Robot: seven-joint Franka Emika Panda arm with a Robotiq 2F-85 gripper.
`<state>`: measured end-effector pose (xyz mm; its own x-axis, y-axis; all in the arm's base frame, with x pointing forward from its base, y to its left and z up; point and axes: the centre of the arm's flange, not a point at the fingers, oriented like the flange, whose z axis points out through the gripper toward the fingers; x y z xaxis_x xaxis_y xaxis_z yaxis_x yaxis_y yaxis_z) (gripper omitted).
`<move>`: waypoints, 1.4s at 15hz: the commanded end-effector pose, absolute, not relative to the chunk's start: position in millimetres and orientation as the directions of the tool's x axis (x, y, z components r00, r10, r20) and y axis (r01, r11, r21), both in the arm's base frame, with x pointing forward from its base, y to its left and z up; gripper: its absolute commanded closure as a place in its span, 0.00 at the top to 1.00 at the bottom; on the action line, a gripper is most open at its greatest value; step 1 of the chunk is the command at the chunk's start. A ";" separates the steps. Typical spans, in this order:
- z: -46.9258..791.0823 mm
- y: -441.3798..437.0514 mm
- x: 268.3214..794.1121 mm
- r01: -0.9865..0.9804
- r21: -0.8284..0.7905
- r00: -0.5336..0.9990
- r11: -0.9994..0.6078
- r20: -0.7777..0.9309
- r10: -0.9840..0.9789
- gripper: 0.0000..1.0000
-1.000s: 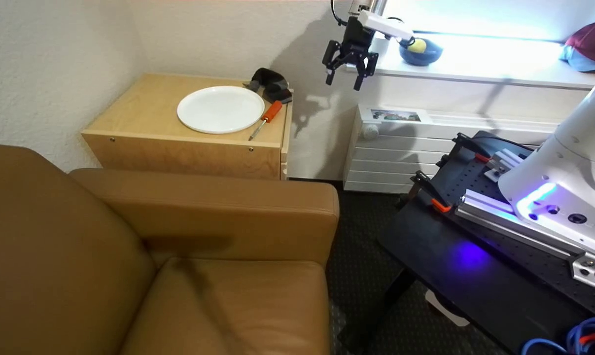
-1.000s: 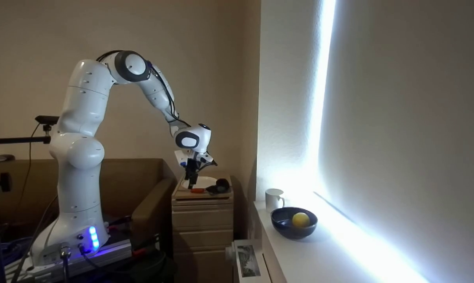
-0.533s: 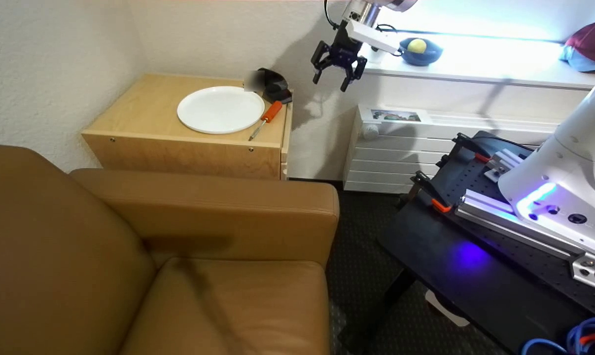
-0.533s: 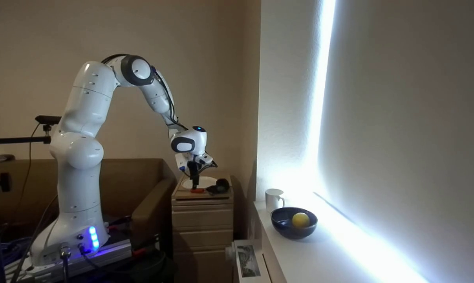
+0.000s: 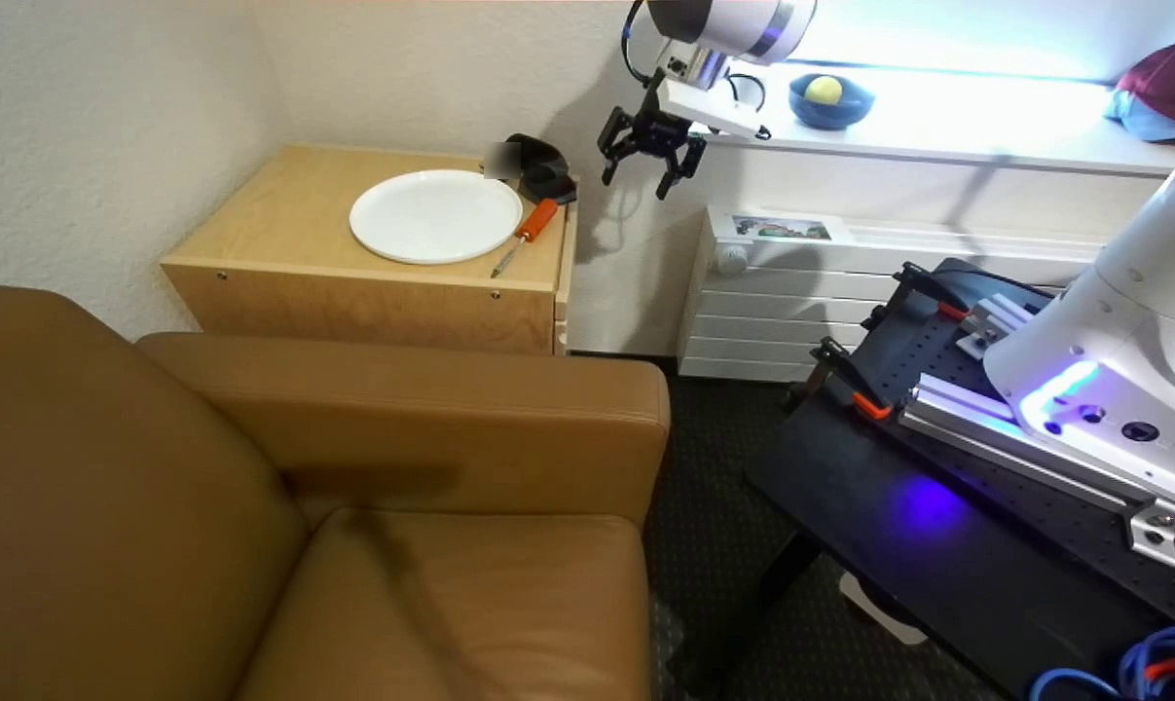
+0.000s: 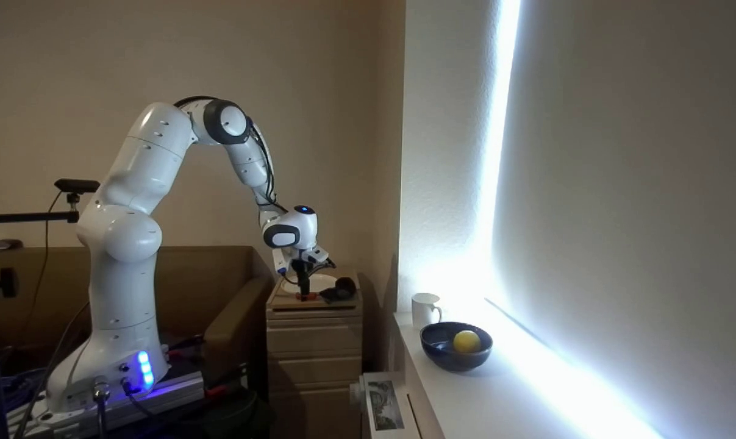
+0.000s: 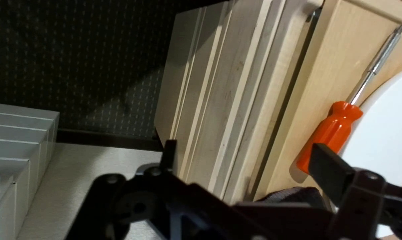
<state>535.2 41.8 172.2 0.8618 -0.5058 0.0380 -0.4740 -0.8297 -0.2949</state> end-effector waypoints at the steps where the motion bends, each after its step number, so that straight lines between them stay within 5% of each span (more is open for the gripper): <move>1: 138.3 51.0 548.6 -0.503 -0.301 0.835 -0.810 0.075 -0.546 1.00; 5: 133.4 59.2 544.9 -0.512 -0.347 0.847 -0.786 -0.055 -0.528 1.00; 21: 47.0 75.0 612.1 -0.640 -0.306 0.736 -0.705 0.019 -0.676 1.00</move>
<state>591.5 72.0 61.9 0.7600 -0.6496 -0.0182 -0.6275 -0.7262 -0.2808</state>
